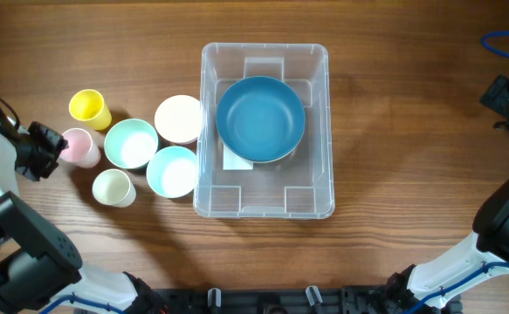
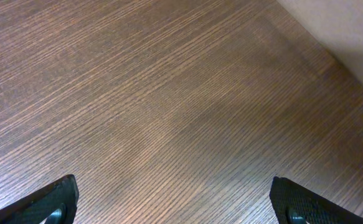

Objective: Pack container
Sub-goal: 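Position the left gripper over the pink cup and grasp its rim, then lift the pink cup and lower it into the bin's lower right corner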

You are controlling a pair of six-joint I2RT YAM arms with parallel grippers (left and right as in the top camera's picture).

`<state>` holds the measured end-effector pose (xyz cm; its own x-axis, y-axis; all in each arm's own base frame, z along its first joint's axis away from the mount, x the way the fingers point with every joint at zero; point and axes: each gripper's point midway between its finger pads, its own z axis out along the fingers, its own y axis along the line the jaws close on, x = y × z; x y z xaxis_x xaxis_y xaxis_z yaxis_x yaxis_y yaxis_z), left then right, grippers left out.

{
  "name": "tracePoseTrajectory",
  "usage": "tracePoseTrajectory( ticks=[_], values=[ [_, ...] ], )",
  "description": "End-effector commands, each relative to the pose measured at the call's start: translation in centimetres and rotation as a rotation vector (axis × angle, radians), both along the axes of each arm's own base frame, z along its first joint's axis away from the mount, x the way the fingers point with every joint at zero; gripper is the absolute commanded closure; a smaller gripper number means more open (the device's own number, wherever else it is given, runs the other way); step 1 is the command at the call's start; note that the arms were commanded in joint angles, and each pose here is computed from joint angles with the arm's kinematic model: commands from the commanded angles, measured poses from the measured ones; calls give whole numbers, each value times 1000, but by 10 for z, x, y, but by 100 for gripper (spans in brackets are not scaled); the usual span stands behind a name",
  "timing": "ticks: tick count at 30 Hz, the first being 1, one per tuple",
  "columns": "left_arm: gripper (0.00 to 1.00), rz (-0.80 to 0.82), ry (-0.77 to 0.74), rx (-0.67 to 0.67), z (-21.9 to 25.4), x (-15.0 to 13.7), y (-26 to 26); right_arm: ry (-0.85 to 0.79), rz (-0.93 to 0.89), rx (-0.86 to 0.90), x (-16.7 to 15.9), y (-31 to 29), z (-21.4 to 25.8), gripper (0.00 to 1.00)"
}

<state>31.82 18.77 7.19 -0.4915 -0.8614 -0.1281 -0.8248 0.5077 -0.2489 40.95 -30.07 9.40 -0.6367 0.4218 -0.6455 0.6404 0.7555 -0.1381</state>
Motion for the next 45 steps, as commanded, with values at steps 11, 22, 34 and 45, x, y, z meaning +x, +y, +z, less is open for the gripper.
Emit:
tracePoseTrajectory(
  ticks=[11, 22, 34, 45],
  values=[
    [59, 10, 38, 0, -10, -1, -5, 5, -13, -28, -2, -8, 5, 0],
    [68, 10, 52, -4, -13, -3, -5, 5, -13, -28, -2, -8, 5, 0],
    [96, 16, 78, -12, -20, -6, -4, 6, -13, -28, -2, -8, 5, 0],
    [96, 32, 16, 100, 90, -19, -1, 5, -13, -28, -2, -8, 5, 0]
  ],
)
